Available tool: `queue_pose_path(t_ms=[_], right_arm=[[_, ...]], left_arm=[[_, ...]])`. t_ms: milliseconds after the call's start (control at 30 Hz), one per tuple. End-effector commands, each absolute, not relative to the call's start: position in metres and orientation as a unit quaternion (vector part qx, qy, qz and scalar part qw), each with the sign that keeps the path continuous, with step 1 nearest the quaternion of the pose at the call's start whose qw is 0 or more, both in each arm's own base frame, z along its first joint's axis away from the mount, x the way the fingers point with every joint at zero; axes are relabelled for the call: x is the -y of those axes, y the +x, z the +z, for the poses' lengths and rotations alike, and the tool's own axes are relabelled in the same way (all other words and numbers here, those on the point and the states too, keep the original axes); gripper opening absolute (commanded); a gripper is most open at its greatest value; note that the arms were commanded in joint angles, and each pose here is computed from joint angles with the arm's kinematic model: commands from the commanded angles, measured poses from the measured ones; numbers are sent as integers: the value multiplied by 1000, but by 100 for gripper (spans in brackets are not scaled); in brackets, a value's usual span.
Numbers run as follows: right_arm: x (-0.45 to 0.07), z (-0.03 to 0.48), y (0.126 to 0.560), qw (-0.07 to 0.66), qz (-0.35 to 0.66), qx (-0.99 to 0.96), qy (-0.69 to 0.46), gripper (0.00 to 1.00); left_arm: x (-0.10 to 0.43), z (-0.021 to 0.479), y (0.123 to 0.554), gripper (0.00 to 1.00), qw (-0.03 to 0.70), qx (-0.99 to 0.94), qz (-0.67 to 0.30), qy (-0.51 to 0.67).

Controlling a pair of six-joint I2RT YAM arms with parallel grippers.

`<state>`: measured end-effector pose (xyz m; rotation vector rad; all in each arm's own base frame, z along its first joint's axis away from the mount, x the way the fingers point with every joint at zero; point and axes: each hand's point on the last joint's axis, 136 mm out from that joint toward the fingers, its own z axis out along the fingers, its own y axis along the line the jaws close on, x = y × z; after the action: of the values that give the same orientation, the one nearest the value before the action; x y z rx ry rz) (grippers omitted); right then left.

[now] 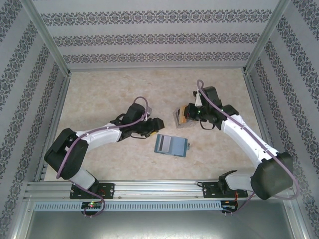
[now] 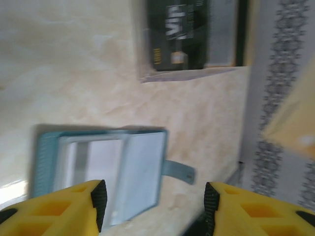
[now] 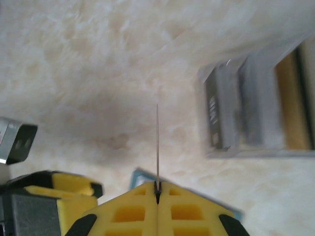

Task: Put the credit cards into the card holder
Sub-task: Pick up the credit card from the storage box.

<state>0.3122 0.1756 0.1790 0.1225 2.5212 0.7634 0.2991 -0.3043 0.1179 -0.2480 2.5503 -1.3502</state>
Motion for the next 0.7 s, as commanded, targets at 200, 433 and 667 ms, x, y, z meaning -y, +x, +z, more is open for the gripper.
queue_pose_path(t_ms=[200,433,667], right_arm=[[-208,188,282,220,422,-876,82,4],[-211,175,275,198,435,-874,90,5],[-218,173,274,188,457,-865,87,5]], left_arm=[[337,160,310,54,92,-797,-596,-45],[343,168,308,48,83,-787,-611,-21],[346,171,303,42,75,-780,-621,-4]])
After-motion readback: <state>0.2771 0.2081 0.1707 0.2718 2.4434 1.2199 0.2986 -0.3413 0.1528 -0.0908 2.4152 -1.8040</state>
